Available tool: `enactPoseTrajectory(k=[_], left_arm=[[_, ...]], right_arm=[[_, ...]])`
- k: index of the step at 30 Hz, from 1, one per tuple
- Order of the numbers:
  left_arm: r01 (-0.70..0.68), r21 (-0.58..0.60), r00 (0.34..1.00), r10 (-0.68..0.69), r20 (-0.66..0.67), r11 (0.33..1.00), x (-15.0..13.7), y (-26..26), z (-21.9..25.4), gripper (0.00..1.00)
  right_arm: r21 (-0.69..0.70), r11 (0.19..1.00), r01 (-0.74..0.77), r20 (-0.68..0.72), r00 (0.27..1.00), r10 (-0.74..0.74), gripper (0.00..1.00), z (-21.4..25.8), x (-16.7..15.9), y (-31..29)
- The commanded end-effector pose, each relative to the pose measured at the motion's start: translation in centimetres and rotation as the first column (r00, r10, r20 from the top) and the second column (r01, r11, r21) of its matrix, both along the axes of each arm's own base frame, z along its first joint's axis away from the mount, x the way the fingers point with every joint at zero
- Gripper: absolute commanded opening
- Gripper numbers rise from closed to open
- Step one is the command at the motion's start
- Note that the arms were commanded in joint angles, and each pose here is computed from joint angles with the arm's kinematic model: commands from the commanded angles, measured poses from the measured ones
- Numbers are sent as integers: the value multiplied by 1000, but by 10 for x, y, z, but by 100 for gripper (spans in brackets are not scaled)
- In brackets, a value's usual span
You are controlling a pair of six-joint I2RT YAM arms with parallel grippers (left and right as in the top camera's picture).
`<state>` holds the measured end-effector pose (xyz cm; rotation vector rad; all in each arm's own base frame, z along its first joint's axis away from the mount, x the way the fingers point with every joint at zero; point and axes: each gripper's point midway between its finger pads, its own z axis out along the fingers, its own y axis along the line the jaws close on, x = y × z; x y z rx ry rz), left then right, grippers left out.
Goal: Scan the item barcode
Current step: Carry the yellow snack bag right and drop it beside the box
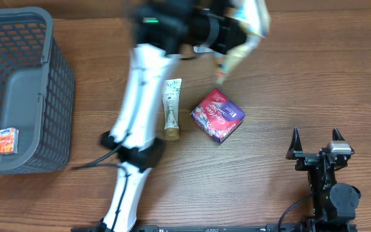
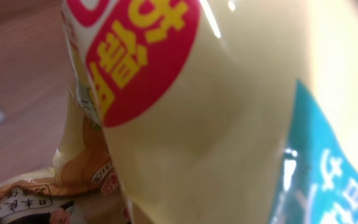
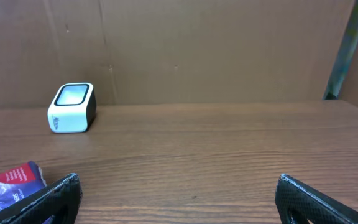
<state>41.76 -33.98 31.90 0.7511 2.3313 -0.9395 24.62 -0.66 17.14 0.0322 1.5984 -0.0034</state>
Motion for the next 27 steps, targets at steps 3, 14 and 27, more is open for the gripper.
enactPoseTrajectory(k=[3, 14, 27], left_arm=[[44, 28, 993, -41, -110, 999, -2, -87, -89, 4], [75, 84, 967, -52, -249, 994, -18, -105, -149, 41], [-314, -43, 943, 317, 102, 948, 2, 101, 88, 50]], right_arm=[[-1, 1000, -5, 3, 1000, 5, 100, -2, 0, 1], [-1, 1000, -5, 3, 1000, 5, 100, -2, 0, 1], [-1, 1000, -5, 3, 1000, 5, 100, -2, 0, 1]])
